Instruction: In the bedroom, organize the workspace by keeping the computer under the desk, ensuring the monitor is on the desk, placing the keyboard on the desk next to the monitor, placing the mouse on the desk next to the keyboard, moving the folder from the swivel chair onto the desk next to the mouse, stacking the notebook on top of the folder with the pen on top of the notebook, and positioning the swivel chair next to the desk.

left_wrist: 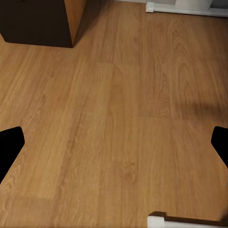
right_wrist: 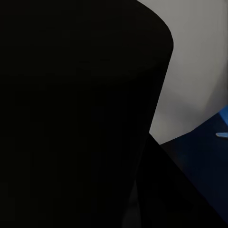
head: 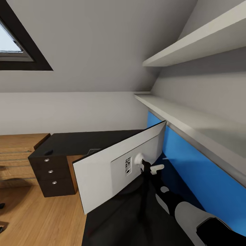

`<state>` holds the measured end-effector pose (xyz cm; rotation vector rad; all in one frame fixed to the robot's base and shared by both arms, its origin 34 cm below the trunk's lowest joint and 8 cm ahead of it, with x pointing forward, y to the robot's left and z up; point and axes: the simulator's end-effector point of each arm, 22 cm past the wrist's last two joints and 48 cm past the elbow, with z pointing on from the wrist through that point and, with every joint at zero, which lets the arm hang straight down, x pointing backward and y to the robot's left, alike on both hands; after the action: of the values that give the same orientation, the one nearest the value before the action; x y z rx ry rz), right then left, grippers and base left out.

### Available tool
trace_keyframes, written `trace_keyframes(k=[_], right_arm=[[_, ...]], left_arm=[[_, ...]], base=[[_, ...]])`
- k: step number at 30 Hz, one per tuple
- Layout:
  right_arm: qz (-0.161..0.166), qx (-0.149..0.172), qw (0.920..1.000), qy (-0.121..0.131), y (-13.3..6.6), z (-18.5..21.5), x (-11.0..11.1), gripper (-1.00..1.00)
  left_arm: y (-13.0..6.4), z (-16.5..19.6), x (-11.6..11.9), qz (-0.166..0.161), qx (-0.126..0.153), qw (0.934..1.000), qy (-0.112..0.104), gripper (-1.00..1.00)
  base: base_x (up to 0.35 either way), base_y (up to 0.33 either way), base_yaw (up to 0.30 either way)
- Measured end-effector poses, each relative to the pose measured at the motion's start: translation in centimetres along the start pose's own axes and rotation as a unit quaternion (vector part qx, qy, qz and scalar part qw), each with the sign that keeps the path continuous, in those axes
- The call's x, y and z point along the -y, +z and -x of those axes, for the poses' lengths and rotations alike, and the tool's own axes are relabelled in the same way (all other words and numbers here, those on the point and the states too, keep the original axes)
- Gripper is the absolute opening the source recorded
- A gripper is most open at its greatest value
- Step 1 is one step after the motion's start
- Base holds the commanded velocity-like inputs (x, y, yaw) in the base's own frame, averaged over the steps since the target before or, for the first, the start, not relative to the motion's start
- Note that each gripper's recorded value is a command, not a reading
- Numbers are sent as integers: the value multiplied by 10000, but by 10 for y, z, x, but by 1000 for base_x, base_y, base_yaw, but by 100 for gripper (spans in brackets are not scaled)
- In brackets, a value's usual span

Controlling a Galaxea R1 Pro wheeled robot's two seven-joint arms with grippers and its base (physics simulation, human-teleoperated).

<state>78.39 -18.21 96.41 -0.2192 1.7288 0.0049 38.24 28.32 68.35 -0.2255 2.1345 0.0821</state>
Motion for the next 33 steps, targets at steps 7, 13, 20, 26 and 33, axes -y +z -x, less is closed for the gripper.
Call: trace_keyframes(k=[7,13,20,26,33], right_arm=[[0,1,10000,1,0,0,0,-100],[-155,-158,9997,-85,-3,-16,8,100],[-118,-156,9997,-142,-3,-17,6,100],[-116,-156,9997,-139,-3,-17,6,100],[-110,-156,9997,-138,-3,-17,5,100]], left_arm=[[0,0,0,2,5,10000,-1,100],[0,0,0,-4,-3,10000,3,100],[-1,-2,1,-28,-25,10000,26,100],[-1,-3,1,-24,-34,10000,25,100],[-1,-3,1,-25,-34,10000,25,100]], base=[[0,0,0],[0,0,34],[0,0,79],[0,0,29],[-2,0,3]])
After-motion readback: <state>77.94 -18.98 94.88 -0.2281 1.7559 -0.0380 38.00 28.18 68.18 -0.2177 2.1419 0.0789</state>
